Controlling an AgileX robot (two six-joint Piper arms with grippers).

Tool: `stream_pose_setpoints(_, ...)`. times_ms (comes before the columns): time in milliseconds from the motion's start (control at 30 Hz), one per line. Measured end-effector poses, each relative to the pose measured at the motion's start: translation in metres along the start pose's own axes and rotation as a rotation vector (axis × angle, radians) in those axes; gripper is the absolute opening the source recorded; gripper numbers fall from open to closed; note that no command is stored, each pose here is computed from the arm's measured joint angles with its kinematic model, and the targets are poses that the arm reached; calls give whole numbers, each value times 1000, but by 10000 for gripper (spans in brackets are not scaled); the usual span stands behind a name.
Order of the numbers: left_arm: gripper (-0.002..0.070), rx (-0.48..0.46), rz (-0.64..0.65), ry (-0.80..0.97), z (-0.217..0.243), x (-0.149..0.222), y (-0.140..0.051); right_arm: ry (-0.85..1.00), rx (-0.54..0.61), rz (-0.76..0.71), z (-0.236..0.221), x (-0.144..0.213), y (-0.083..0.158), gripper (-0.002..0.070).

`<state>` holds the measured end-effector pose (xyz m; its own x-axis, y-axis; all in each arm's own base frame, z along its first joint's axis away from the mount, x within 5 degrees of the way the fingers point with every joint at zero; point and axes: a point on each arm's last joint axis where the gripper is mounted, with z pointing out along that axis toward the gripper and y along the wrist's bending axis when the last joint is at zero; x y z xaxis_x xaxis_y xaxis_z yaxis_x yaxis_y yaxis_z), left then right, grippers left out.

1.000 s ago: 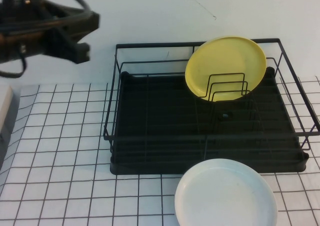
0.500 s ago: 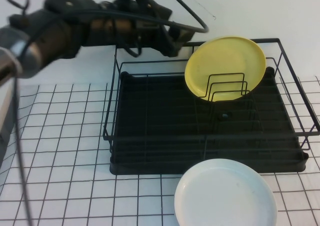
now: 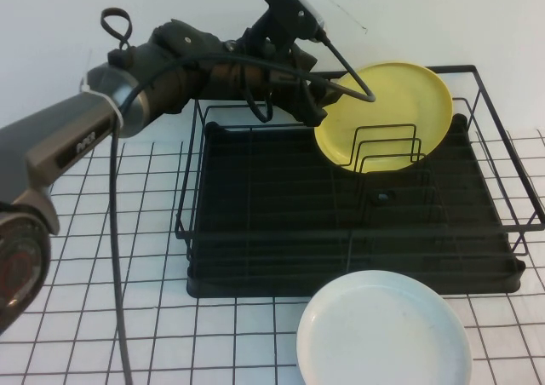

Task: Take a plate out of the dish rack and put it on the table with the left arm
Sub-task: Grasp the plate from the shelf

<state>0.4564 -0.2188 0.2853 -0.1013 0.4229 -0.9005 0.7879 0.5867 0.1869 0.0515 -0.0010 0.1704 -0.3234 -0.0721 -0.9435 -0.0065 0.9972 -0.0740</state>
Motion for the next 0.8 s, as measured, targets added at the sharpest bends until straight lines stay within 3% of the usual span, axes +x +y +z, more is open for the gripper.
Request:
stream_pose_setpoints(533, 464, -26, -39, 30, 43, 32, 11, 0, 0, 0, 0, 0, 0, -3)
stream_pose_setpoints(800, 316, -64, -79, 33, 52, 41, 12, 0, 0, 0, 0, 0, 0, -3)
